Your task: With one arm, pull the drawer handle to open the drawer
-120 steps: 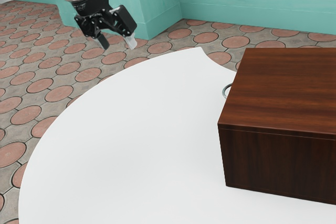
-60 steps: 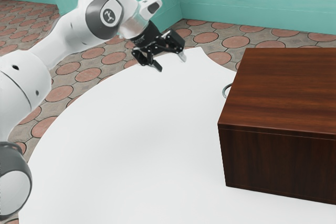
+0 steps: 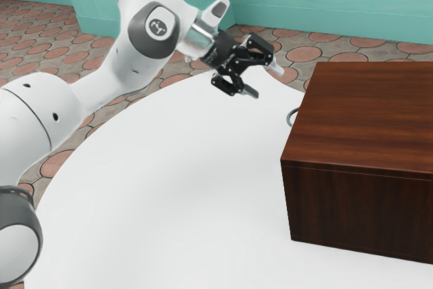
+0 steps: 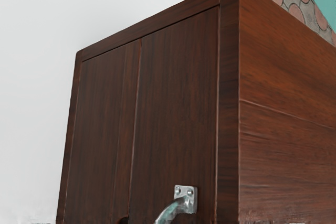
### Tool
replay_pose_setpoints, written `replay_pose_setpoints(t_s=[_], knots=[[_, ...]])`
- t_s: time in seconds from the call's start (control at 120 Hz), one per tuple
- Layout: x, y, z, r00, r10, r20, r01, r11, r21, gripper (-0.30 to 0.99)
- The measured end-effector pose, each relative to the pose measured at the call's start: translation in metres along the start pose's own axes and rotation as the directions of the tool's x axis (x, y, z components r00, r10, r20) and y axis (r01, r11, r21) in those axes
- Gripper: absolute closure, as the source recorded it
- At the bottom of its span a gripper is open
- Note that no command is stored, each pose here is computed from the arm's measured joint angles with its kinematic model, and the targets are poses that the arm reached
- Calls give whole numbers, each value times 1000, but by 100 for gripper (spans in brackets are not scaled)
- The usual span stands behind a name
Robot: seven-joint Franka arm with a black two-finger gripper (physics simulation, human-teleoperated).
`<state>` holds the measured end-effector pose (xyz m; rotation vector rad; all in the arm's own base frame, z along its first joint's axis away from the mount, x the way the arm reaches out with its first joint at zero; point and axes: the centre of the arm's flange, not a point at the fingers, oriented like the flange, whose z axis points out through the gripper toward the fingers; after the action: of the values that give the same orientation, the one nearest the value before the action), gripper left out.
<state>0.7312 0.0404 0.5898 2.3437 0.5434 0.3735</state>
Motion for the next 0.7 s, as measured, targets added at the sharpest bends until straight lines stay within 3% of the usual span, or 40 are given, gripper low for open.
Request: replay_pose_setpoints(t_s=[0.3,0.7], knots=[[-14,-4,24,991,-68,114,68,998,5,32],[-15,-18,61,979,-120,166,116,993,30,49]])
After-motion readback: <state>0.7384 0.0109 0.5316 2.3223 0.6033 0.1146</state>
